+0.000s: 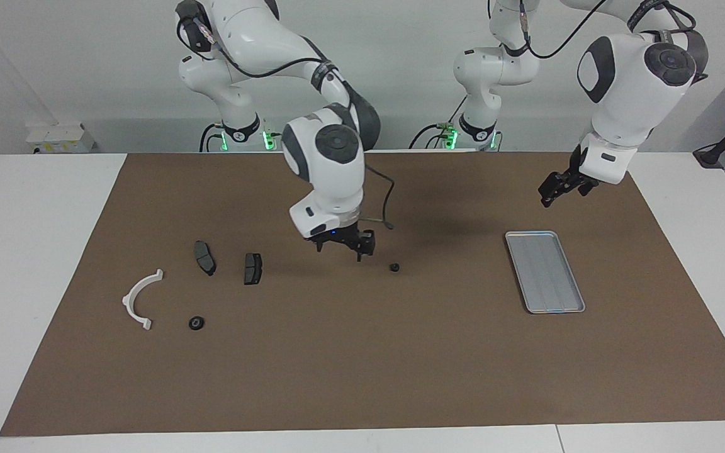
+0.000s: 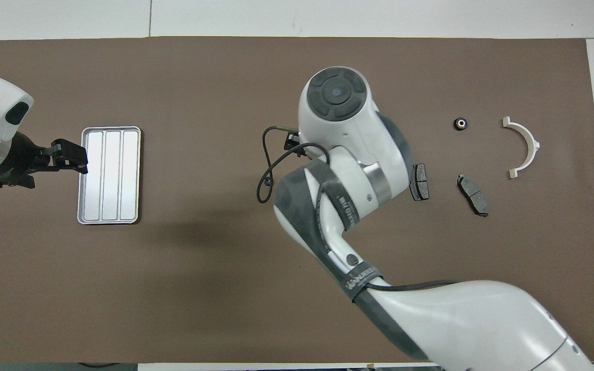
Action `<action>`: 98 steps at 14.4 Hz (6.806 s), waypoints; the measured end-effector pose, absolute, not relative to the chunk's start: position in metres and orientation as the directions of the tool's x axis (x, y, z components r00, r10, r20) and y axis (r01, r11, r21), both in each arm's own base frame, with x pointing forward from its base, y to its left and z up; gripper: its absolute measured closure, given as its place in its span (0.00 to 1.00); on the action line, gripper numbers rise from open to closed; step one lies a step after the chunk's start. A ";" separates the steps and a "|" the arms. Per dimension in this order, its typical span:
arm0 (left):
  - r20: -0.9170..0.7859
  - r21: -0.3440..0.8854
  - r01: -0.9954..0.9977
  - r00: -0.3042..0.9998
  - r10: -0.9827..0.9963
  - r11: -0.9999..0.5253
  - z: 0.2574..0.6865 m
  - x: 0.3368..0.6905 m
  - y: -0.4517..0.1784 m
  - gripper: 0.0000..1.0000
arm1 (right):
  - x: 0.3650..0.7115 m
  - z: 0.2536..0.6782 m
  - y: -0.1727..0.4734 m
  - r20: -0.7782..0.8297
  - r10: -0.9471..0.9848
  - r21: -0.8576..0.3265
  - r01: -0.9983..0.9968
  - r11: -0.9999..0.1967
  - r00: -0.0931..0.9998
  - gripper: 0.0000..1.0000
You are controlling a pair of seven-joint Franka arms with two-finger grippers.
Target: Place bearing gear from tray to pile
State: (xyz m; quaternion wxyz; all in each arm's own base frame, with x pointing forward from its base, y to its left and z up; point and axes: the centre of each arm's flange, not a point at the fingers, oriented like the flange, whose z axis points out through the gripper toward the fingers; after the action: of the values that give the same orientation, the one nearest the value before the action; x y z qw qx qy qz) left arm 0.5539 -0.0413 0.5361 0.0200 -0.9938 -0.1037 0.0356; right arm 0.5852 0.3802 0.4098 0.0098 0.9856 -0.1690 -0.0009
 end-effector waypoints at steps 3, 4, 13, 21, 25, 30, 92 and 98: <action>-0.068 -0.046 0.189 0.979 0.192 -0.981 0.536 0.554 -0.039 0.00 | 0.557 0.381 0.436 0.011 -0.372 0.006 -0.372 -0.928 0.928 0.00; -0.068 -0.045 0.188 0.979 0.190 -0.981 0.536 0.554 -0.038 0.00 | 0.552 0.366 0.448 0.012 -0.380 0.004 -0.380 -0.925 0.925 0.00; -0.070 -0.036 0.176 0.981 0.179 -0.984 0.541 0.554 -0.039 0.00 | 0.557 0.300 0.460 0.024 -0.394 -0.012 -0.394 -0.919 0.919 0.00; -0.085 -0.039 0.168 0.982 0.170 -0.985 0.589 0.548 -0.044 0.00 | 0.557 0.276 0.461 0.015 -0.392 0.006 -0.392 -0.920 0.920 0.09; -0.108 -0.045 0.178 0.977 0.182 -0.983 0.588 0.545 -0.036 0.00 | 0.560 0.282 0.463 0.020 -0.394 -0.006 -0.394 -0.919 0.919 0.40; -0.103 -0.043 0.173 0.979 0.177 -0.984 0.592 0.542 -0.036 0.00 | 0.563 0.283 0.463 0.023 -0.396 -0.009 -0.396 -0.918 0.918 0.40; -0.101 -0.041 0.173 0.979 0.176 -0.984 0.593 0.542 -0.037 0.00 | 0.594 0.572 0.009 0.010 0.048 0.013 0.048 -0.999 0.999 0.00; -0.101 -0.041 0.172 0.979 0.176 -0.984 0.593 0.542 -0.037 0.00 | 0.532 0.622 0.013 -0.079 0.055 0.003 0.055 -0.998 0.995 0.00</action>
State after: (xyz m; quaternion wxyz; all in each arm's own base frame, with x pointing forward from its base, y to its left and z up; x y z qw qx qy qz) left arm 0.5418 -0.0366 0.5935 0.0162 -0.9946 -0.0876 0.0524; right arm 0.5316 0.0128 0.6216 0.0028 0.9988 0.0276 -0.0396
